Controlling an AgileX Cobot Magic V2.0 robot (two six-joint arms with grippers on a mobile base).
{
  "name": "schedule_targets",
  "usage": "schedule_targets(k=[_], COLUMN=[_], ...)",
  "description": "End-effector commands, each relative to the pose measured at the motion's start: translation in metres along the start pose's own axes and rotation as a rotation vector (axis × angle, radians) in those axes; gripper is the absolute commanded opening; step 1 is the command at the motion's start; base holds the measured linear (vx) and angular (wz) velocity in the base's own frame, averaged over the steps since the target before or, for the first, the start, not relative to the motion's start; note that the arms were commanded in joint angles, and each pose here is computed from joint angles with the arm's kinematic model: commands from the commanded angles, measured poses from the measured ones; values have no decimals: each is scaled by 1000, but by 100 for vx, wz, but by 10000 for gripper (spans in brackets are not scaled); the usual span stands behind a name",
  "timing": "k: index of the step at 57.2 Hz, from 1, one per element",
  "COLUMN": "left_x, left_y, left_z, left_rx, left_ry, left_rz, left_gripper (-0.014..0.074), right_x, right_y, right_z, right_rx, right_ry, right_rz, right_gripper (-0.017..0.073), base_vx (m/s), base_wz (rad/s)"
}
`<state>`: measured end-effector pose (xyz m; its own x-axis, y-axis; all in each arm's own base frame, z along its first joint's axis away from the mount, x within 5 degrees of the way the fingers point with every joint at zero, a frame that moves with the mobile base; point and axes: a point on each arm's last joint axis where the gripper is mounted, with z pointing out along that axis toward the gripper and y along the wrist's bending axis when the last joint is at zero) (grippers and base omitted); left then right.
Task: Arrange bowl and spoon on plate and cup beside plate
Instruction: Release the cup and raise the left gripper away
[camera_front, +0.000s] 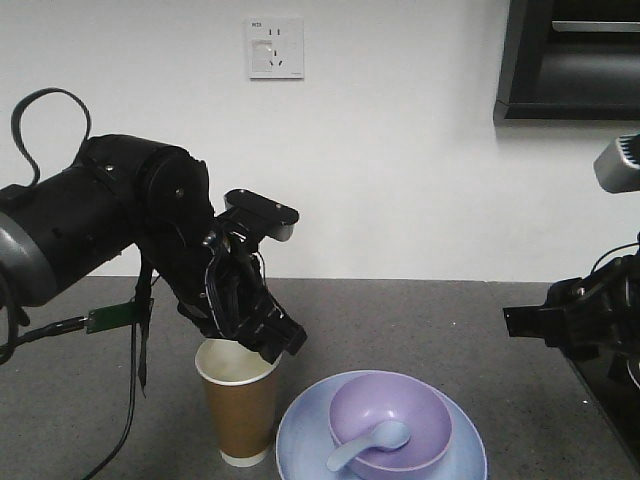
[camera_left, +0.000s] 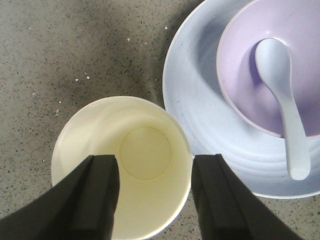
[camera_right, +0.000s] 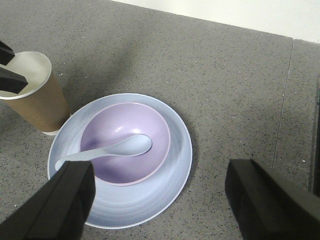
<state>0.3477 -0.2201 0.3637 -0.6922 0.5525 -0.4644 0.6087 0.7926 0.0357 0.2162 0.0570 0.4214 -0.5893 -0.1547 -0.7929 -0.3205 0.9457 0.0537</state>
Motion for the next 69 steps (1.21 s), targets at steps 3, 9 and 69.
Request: schedule_targets(k=[3,9,69], left_x=[-2,-1,205], left_y=[-2,-3,-22], left_z=[-50,-65,-149], left_rx=[-2,0,-62], left_ry=[-145,-183,-866], left_rz=[-27,-36,-61], left_gripper=[465,464,-6], right_x=[-12,-12,103], right_y=[0,0,4], right_z=[-14,-15,-68], right_rx=[11,13,97], right_ry=[-114,-120,-625], right_rz=[-8,-9,-51], right_gripper=[592,592,-13], base_vx=[0,0,0], base_wz=[0,0,0])
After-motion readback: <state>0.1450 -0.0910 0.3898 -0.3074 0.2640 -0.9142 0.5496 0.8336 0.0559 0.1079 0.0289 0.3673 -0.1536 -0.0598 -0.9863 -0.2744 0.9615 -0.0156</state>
